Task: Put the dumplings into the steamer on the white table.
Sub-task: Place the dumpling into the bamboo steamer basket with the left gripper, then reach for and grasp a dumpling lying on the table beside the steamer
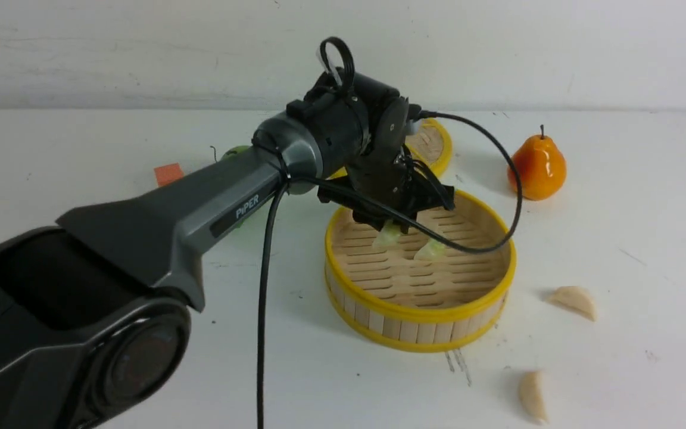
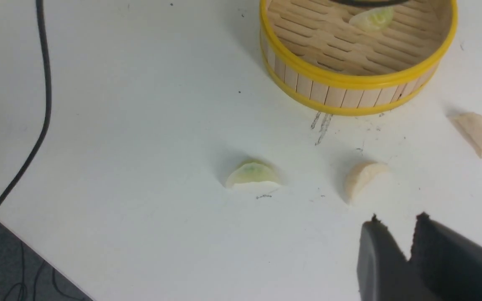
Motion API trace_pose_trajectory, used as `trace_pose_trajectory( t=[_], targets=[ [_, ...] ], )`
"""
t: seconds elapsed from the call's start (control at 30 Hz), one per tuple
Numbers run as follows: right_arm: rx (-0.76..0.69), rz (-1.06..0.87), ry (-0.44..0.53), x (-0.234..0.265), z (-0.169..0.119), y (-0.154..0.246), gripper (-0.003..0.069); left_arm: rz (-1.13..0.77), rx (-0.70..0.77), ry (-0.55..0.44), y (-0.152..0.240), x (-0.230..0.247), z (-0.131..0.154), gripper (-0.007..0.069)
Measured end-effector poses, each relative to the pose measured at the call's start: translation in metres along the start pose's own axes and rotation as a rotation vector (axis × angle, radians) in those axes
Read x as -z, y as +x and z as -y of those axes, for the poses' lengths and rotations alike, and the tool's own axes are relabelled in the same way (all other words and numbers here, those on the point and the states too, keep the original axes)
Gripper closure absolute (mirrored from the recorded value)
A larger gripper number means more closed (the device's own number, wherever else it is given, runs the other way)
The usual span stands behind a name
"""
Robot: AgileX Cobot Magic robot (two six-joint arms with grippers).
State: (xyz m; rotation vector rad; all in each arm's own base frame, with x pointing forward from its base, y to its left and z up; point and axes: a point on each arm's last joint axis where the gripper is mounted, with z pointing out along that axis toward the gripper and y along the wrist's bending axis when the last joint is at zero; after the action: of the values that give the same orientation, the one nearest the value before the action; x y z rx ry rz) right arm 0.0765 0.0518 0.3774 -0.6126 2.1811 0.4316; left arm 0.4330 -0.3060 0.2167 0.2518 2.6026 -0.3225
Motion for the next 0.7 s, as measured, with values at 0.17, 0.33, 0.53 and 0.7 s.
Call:
trace_pose_trajectory(
  t=[0.17,0.33,0.53,0.7],
  targets=[
    [0.0,0.0,0.0,0.0,0.0,0.0,0.0526,-0.024,0.002,0.002,0.006,-0.017,0.0,0.0391],
    [-0.004,0.002,-0.002,0.0,0.0,0.0,0.052,-0.058,0.0,-0.011,0.005,-0.006,-0.001,0.0242],
    [-0.011,0.027,-0.002,-0.002,0.001,-0.006,0.0524,-0.029,-0.134,0.001,-0.016,0.084,0.005,0.0209],
    [0.027,-0.072,-0.058,-0.023,0.004,-0.024,0.0621,0.115,-0.212,0.085,-0.027,0.192,0.007,0.0341]
  ],
)
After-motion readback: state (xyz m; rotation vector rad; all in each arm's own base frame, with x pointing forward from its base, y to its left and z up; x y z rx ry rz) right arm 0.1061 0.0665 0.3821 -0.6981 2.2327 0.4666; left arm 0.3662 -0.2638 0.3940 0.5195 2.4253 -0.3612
